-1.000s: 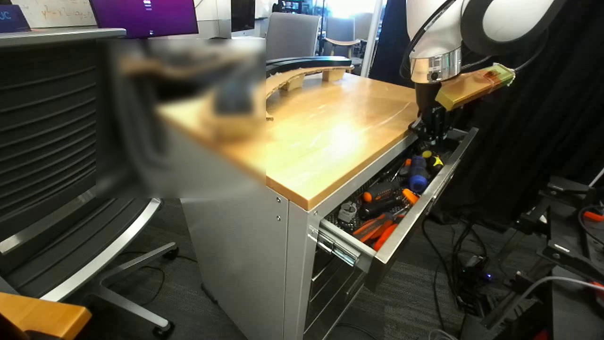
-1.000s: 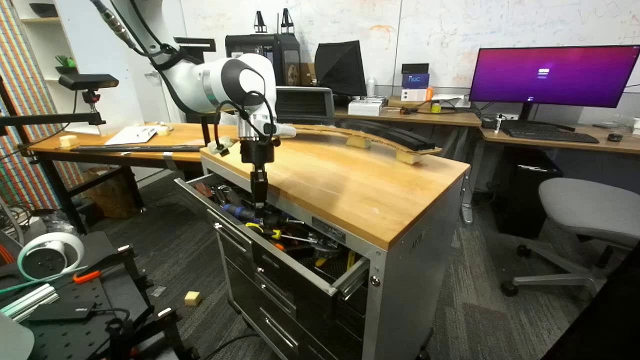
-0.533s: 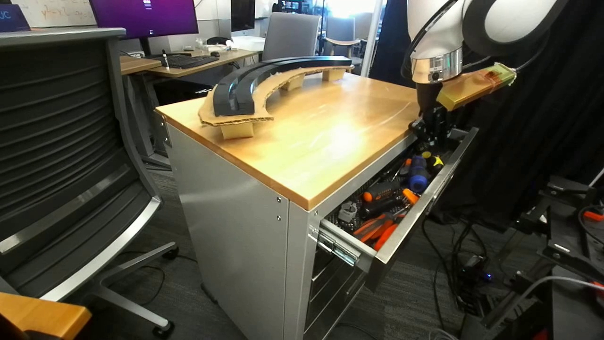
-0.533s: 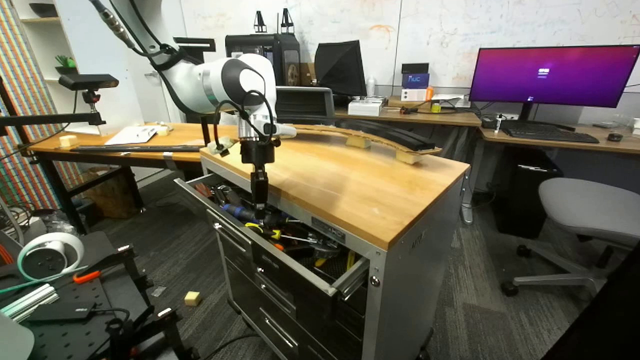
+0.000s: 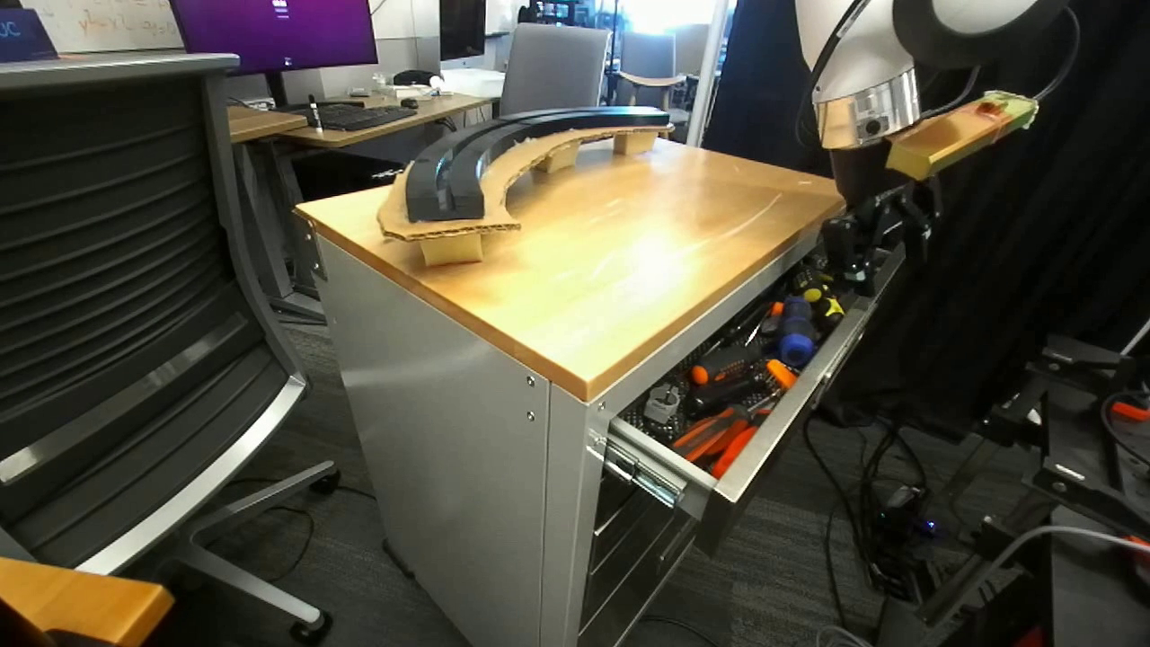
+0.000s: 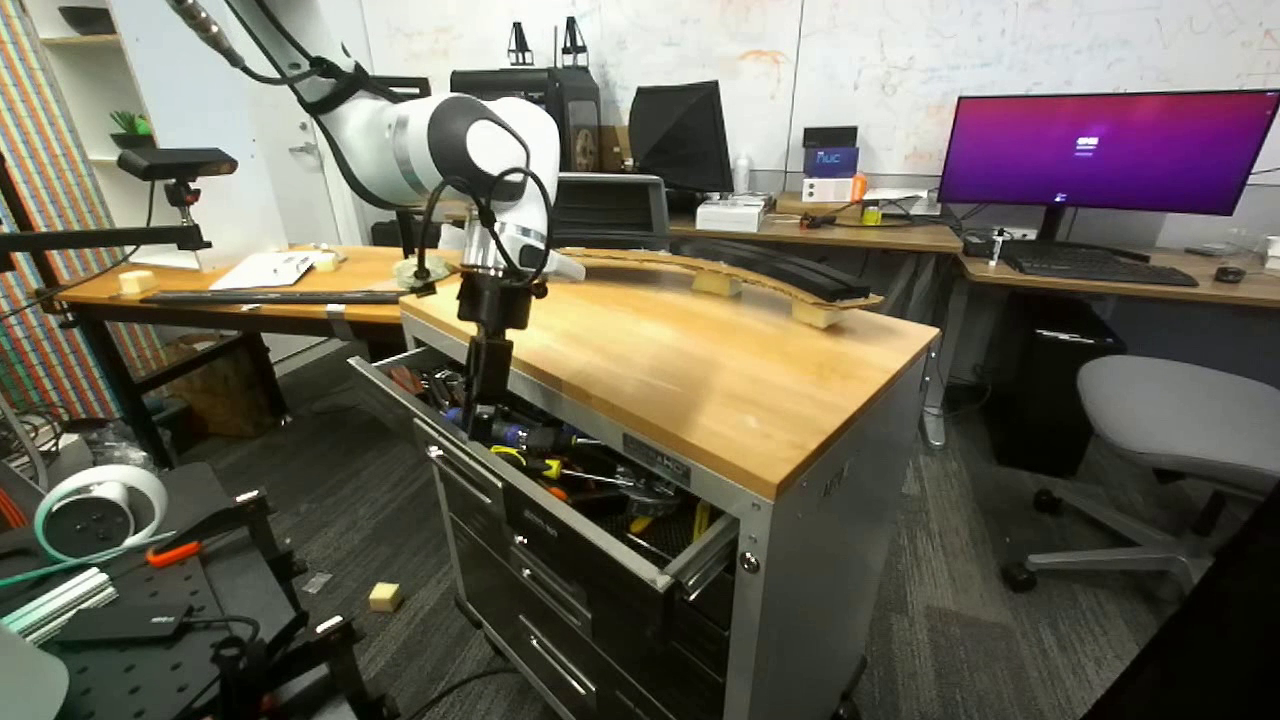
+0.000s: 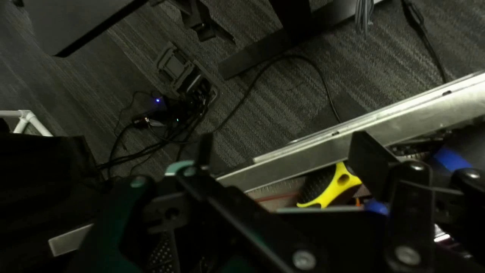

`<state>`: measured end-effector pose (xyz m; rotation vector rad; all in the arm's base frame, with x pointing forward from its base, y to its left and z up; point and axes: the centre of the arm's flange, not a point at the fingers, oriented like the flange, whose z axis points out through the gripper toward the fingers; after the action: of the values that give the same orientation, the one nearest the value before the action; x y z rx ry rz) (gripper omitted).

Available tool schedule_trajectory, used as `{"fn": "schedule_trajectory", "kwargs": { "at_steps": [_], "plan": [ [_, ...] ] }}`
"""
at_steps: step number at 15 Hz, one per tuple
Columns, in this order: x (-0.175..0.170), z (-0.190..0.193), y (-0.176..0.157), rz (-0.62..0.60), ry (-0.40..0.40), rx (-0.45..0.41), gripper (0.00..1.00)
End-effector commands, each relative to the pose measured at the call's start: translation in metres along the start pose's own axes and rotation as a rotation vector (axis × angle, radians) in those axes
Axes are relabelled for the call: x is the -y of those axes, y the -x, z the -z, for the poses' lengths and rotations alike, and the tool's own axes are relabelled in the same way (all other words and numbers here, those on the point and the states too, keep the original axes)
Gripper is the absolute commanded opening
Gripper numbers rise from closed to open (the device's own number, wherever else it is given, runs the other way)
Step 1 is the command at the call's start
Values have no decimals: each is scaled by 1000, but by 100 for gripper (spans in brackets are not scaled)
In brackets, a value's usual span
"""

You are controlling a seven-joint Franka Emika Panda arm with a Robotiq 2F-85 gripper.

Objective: Take the screwdriver and put it in the topmost drawer then close the drawer

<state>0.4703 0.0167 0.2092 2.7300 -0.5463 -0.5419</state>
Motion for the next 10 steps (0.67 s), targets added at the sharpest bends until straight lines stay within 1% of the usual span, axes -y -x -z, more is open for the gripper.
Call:
{"fn": "schedule_trajectory", "kwargs": {
  "at_steps": [1, 2, 4, 5, 6, 7, 9, 10],
  "plan": [
    [-2, -12, 3, 56, 59, 44, 100],
    [2, -18, 0, 56, 76, 39, 75],
    [13, -27, -5, 79, 94, 24, 74],
    [17, -32, -8, 72, 105, 10, 64],
    [21, -36, -10, 74, 97, 4, 57],
    [26, -38, -14, 74, 90, -12, 47],
    [35, -38, -17, 69, 78, -45, 34],
    [37, -36, -19, 68, 76, -67, 25]
  ]
}}
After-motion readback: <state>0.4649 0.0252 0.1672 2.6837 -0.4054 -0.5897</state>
